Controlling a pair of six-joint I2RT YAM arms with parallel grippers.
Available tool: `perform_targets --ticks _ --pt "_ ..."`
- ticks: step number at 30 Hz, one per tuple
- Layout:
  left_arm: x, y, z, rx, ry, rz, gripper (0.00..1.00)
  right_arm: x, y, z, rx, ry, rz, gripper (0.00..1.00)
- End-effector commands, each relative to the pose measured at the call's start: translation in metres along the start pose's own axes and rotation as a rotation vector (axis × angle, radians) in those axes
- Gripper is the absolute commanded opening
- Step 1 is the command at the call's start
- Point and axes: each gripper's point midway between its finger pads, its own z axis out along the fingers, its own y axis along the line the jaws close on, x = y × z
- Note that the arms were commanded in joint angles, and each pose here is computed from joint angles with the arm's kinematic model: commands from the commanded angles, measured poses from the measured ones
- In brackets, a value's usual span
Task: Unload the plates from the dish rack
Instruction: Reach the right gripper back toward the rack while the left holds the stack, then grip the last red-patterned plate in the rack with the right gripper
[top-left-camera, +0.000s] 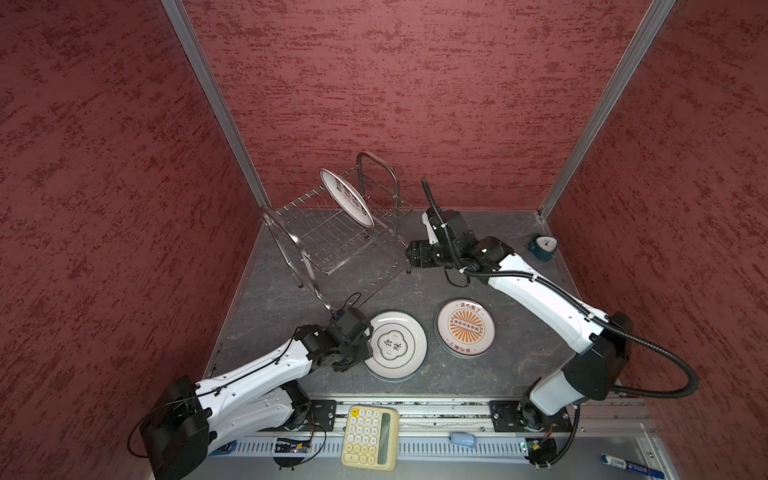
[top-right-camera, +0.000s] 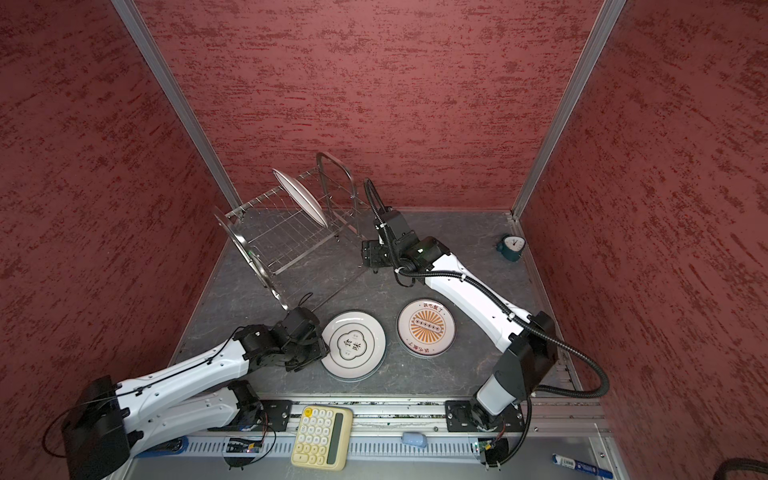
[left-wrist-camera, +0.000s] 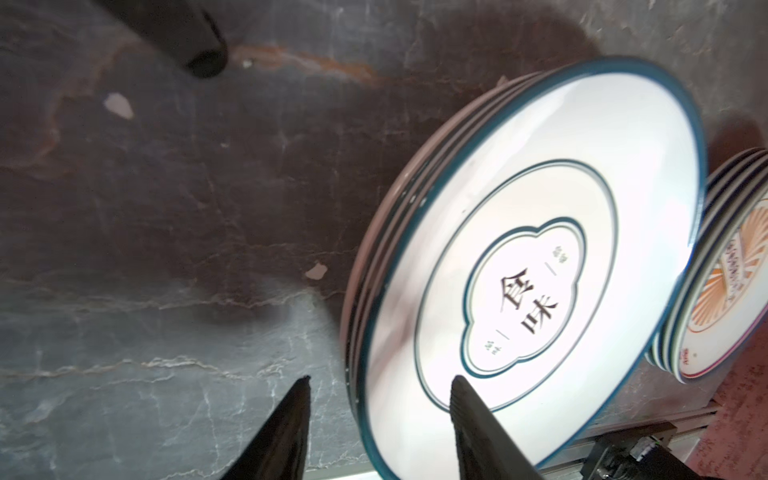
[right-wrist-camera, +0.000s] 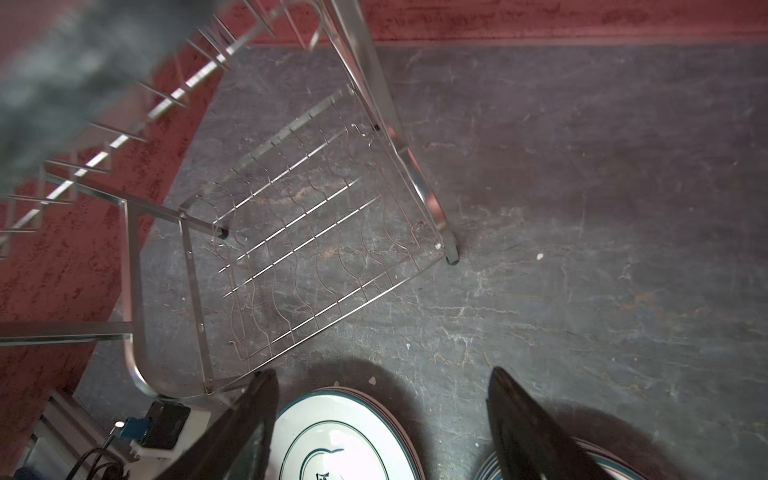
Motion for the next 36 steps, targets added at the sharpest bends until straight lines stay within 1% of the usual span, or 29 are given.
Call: perform_targets --ticks 1,4,8,10,13,16,20,23,27,32,34,36 --pt "-0.014 -0.009 -0.018 0.025 -0.051 0.024 0.64 -0.043 0.021 -0.04 -0.091 -0.168 -0.073 0.79" --pt "-0.024 -0.005 -0.031 0.036 -0.08 0.017 0.66 -0.066 0.046 -0.058 -0.185 -0.258 -0.127 0.77" --pt "-0.041 0.01 -0.041 0.043 -0.088 -0.012 0.67 -0.086 0.087 -0.071 -0.236 -0.321 -0.251 0.76" --pt "-0.052 0.018 -0.043 0.048 -0.089 -0.033 0.67 -0.093 0.108 -0.072 -0.22 -0.341 -0.312 0.77" --pt "-0.068 0.022 -0.043 0.079 -0.087 -0.051 0.67 -0.107 0.131 -0.069 -0.187 -0.356 -0.369 0.78" --pt "-0.085 0.025 -0.039 0.098 -0.084 -0.068 0.67 -0.116 0.15 -0.057 -0.172 -0.36 -0.401 0.79" --pt "-0.11 0.026 -0.037 0.131 -0.089 -0.098 0.66 -0.128 0.173 -0.04 -0.113 -0.391 -0.435 0.79" --pt "-0.129 0.021 -0.042 0.16 -0.106 -0.093 0.66 -0.143 0.169 -0.032 0.009 -0.458 -0.407 0.79" --pt "-0.14 0.018 -0.053 0.146 -0.123 -0.073 0.65 -0.156 0.149 -0.019 0.166 -0.521 -0.371 0.79" --pt "-0.138 0.015 -0.071 0.155 -0.153 -0.061 0.66 -0.162 0.145 -0.01 0.213 -0.559 -0.369 0.77" --pt "-0.136 0.013 -0.079 0.163 -0.166 -0.058 0.66 -0.164 0.14 -0.009 0.252 -0.576 -0.356 0.75" --pt "-0.133 0.012 -0.088 0.172 -0.179 -0.057 0.66 -0.165 0.137 -0.005 0.267 -0.573 -0.368 0.74"
